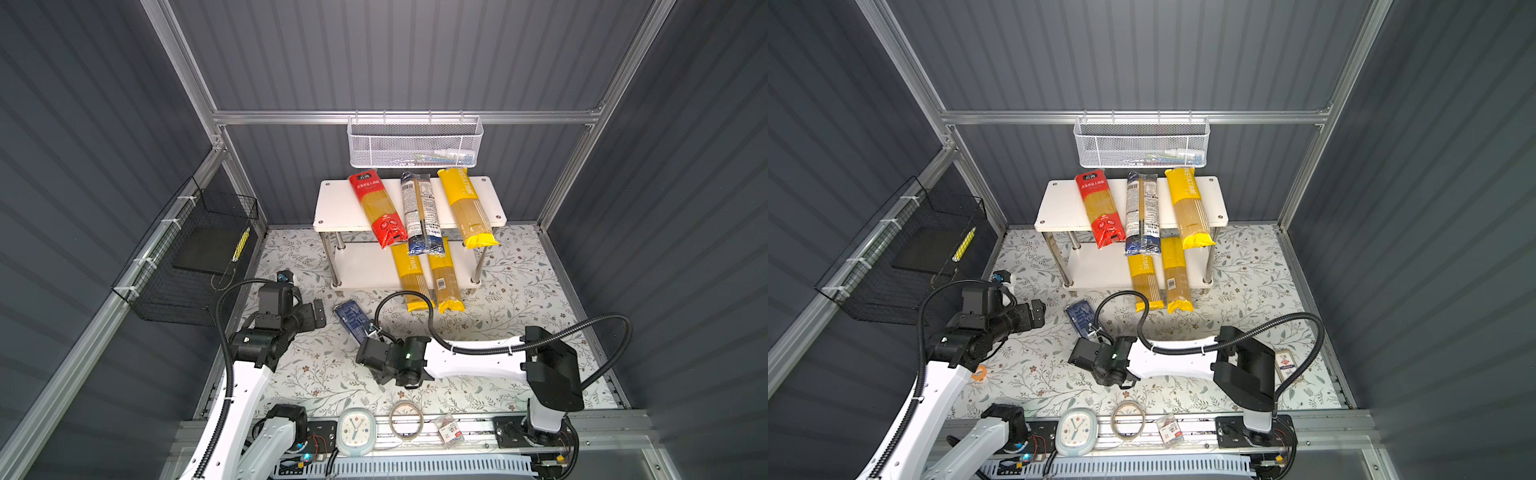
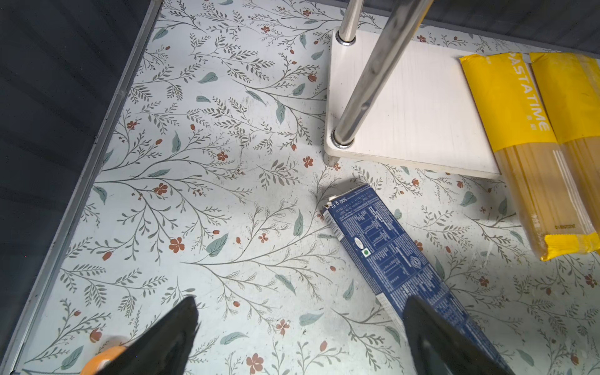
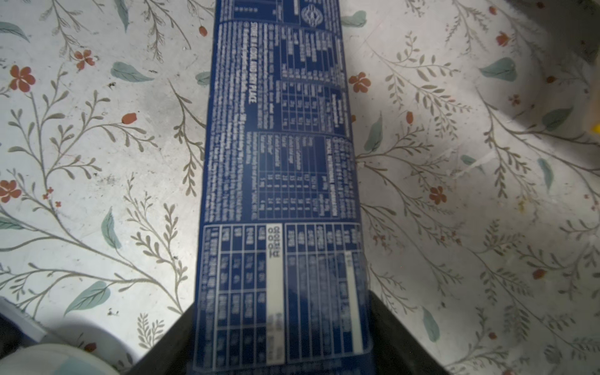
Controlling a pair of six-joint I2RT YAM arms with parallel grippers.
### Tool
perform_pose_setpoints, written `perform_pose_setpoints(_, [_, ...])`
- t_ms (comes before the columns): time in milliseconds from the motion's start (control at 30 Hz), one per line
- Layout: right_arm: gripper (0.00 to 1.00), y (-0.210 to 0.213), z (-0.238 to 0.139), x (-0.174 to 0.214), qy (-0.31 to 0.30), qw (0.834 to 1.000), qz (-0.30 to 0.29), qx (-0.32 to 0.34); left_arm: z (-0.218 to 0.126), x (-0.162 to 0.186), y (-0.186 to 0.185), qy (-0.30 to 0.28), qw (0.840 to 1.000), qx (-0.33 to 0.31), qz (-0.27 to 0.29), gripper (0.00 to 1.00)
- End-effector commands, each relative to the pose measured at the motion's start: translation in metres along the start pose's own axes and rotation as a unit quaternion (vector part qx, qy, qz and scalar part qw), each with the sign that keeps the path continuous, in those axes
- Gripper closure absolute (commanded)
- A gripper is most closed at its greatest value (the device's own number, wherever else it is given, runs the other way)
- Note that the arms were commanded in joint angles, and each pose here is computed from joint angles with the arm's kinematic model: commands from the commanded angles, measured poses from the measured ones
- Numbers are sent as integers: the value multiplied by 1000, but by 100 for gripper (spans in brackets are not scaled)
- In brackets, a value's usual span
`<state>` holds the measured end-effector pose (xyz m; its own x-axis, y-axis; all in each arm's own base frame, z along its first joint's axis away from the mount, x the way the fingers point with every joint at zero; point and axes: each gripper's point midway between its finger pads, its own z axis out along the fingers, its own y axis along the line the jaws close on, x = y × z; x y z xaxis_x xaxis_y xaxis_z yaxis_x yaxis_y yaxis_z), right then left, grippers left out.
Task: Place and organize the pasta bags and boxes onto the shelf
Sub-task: 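Lift the blue box and carry it toward the shelf with the right gripper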
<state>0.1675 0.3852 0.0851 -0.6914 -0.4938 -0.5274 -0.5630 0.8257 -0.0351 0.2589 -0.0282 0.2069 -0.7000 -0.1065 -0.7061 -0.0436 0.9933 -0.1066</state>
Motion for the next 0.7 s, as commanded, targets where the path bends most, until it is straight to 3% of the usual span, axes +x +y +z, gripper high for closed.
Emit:
perform_pose_setpoints(0, [33,-2,-19,-14,-40,999,25,-13,-1,0,0,-4,1000,4,9,0])
perform_pose_setpoints(500, [40,-16,-80,-35,-130,989,41,-60,-2,-1,0,-6,1000,2,8,0])
perform_pose_setpoints(667, [41,-21,-72,-36,-133,990,24,-40,-2,-1,1,-7,1000,2,8,0])
